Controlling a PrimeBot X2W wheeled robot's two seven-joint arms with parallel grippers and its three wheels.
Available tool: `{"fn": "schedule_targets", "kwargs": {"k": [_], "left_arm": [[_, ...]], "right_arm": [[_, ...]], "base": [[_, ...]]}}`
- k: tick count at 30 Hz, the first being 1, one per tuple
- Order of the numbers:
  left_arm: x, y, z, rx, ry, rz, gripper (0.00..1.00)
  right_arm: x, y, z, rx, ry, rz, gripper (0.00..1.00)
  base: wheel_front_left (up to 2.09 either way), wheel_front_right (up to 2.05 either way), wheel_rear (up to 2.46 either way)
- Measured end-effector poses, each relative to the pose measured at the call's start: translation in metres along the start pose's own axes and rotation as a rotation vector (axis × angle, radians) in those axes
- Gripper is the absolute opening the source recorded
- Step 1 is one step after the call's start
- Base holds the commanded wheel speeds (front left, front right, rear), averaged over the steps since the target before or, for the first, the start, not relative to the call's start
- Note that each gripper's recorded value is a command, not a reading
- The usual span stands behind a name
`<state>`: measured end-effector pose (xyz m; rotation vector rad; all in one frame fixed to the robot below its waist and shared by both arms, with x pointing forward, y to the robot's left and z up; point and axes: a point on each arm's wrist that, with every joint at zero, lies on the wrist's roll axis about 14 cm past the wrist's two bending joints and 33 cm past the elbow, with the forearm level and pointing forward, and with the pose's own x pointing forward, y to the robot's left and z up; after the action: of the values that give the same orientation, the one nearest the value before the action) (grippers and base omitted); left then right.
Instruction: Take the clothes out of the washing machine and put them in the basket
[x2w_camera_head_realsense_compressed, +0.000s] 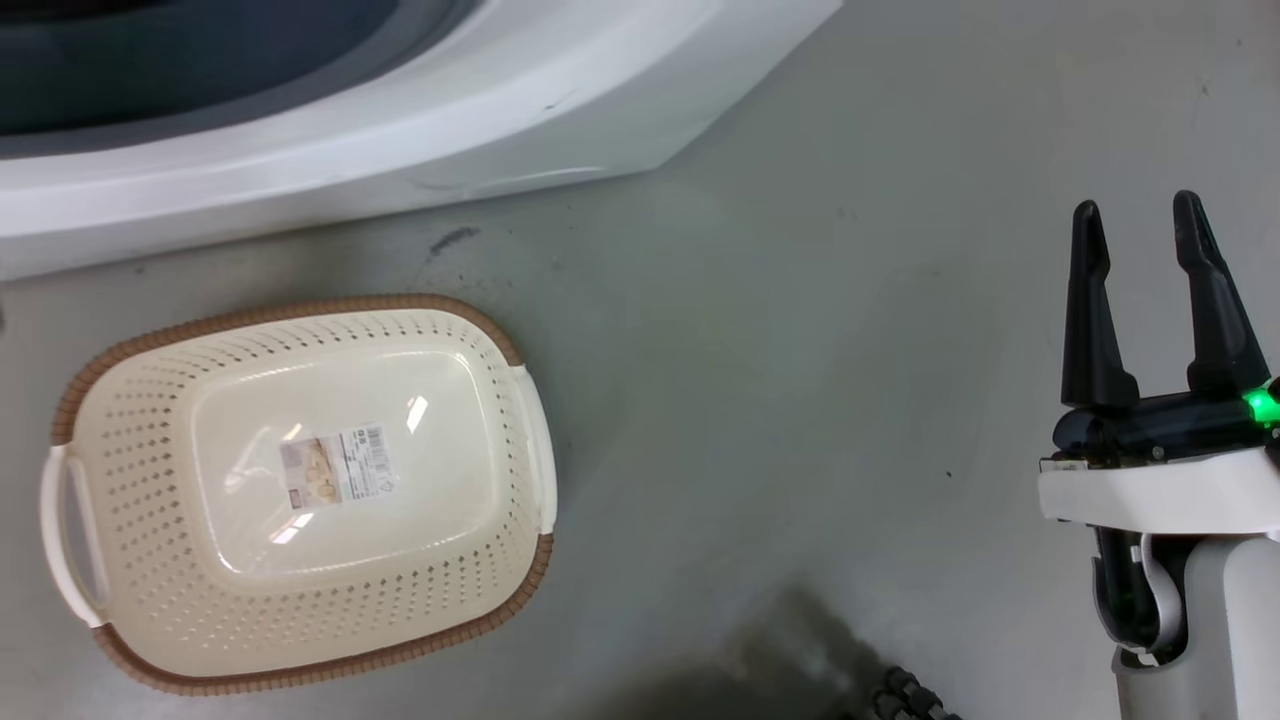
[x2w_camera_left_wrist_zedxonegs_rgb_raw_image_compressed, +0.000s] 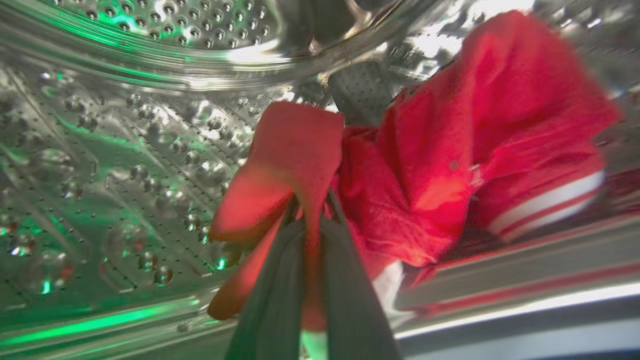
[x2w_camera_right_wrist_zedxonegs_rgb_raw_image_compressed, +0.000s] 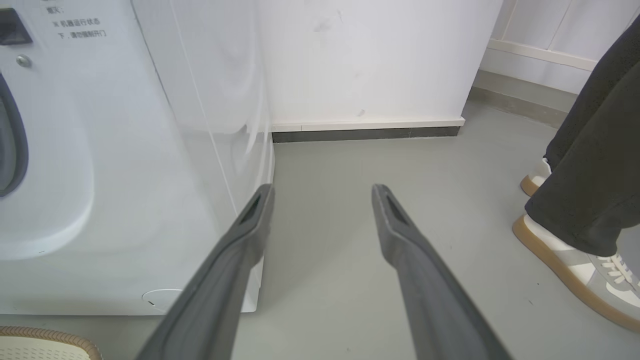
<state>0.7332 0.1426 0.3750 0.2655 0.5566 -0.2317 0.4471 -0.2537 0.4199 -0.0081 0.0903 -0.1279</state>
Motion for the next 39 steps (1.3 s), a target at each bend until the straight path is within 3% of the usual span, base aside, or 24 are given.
{"fn": "schedule_targets", "kwargs": {"k": [10, 39], "left_arm": [[-0.053, -0.023, 0.01, -0.061, -0.174, -0.071, 0.0], [-0.239, -0.034, 0.042, -0.156, -0.646, -0.088, 0.0]], "right_arm": [[-0.011, 0.014, 0.024, -0.003, -0.052, 0.041, 1.0], [-0.069, 0.048, 0.082, -0.006, -0.186, 0.149, 1.0]], "base": [[0.0, 0.0, 0.0], [0.0, 0.0, 0.0]]}}
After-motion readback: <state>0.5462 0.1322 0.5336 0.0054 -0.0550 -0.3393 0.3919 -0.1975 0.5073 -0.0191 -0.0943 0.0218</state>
